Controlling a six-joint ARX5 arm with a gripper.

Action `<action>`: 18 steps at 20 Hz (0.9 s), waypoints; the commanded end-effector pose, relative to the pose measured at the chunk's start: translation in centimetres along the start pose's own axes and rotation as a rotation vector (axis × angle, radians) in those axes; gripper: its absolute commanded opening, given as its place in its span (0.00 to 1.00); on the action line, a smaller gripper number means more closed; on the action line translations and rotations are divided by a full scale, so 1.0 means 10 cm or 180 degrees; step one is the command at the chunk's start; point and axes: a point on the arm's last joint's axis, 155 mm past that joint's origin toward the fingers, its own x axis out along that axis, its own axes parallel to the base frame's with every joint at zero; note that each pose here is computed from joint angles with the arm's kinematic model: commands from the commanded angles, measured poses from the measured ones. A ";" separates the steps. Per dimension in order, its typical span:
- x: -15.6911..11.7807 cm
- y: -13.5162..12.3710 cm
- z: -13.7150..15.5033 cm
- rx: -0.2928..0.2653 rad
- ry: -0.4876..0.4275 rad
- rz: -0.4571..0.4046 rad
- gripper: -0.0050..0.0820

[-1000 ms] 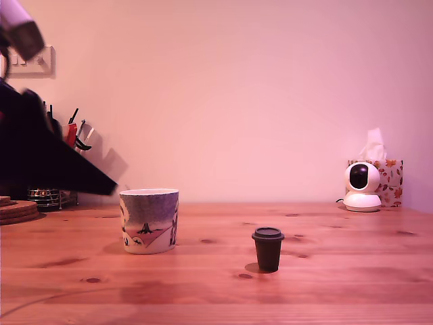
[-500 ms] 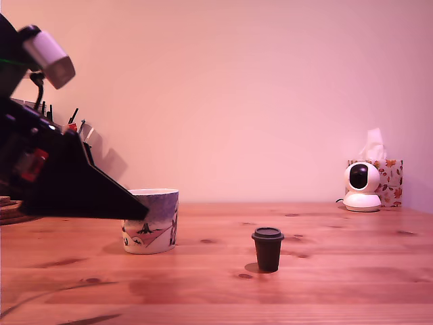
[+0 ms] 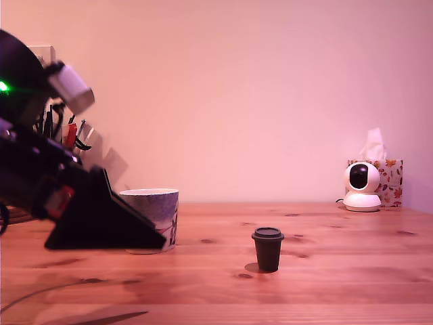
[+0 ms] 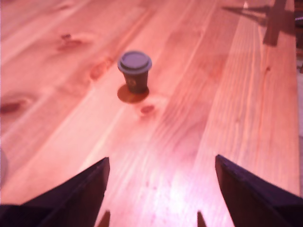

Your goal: Pick up the coffee capsules on the table and drop them inside the coffee cup

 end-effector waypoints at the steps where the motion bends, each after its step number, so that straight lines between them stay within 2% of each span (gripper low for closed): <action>1: 0.05 -0.03 -0.06 -0.0030 0.0027 -0.0033 0.80; 14: 0.47 0.00 0.05 0.0057 0.0046 -0.0202 0.80; 16: 0.54 0.03 0.07 0.0037 0.0051 -0.0196 0.80; 18: 0.60 0.09 0.10 -0.0058 0.0050 -0.0186 0.80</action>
